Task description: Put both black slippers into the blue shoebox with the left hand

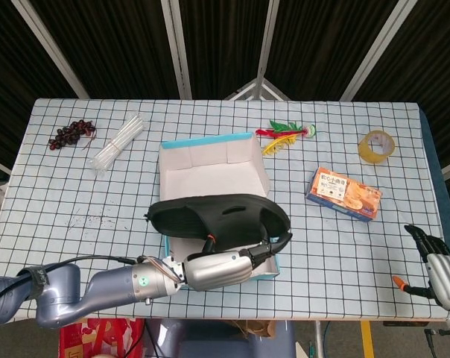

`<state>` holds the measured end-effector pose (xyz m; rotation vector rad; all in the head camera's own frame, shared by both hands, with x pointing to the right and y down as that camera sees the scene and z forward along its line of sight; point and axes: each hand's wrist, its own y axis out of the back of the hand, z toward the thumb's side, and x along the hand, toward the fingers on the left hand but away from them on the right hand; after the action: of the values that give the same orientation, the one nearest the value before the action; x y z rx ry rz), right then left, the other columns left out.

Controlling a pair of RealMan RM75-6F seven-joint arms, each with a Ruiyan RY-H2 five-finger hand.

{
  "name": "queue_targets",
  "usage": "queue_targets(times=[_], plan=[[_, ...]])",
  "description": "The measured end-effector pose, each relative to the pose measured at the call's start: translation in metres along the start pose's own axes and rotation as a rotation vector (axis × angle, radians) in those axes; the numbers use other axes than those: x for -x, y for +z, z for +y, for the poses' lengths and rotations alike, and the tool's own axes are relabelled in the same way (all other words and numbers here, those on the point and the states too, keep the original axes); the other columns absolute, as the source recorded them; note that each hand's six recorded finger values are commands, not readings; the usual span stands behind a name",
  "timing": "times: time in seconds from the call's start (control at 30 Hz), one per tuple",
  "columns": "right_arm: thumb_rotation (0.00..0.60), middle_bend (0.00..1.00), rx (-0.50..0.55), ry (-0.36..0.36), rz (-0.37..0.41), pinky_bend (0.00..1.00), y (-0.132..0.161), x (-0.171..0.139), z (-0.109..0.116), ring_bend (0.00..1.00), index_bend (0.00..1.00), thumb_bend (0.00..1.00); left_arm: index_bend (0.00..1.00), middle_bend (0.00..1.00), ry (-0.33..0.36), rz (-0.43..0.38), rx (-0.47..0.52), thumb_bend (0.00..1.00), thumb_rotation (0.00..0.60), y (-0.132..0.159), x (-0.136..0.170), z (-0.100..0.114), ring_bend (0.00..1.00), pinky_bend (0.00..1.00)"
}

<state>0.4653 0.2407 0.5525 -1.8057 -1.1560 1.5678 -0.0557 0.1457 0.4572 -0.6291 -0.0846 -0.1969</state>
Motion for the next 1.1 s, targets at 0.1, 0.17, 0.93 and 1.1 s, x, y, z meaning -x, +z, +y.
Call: queue_targets(times=[0.1,0.17,0.93,1.1], plan=[[0.600,0.10,0.001,-0.001,0.000,0.11,0.000,0.000,0.000,0.15,0.07,0.22,0.74,0.62,0.009,-0.029,-0.012,0.52,0.600,0.010,-0.004,0.001,0.10,0.04],[0.600,0.10,0.002,-0.001,-0.002,0.11,-0.001,0.000,0.000,0.15,0.07,0.22,0.74,0.62,0.012,-0.045,-0.011,0.52,0.600,0.017,-0.006,0.002,0.10,0.04],[0.600,0.10,0.006,-0.003,-0.007,0.11,-0.003,-0.001,0.001,0.15,0.07,0.22,0.74,0.62,-0.035,-0.191,0.139,0.52,0.600,0.092,-0.018,-0.013,0.10,0.04],[0.600,0.10,0.006,-0.003,-0.006,0.11,-0.003,-0.001,0.001,0.15,0.07,0.22,0.74,0.62,-0.033,-0.207,0.135,0.52,0.600,0.099,-0.022,-0.018,0.10,0.04]])
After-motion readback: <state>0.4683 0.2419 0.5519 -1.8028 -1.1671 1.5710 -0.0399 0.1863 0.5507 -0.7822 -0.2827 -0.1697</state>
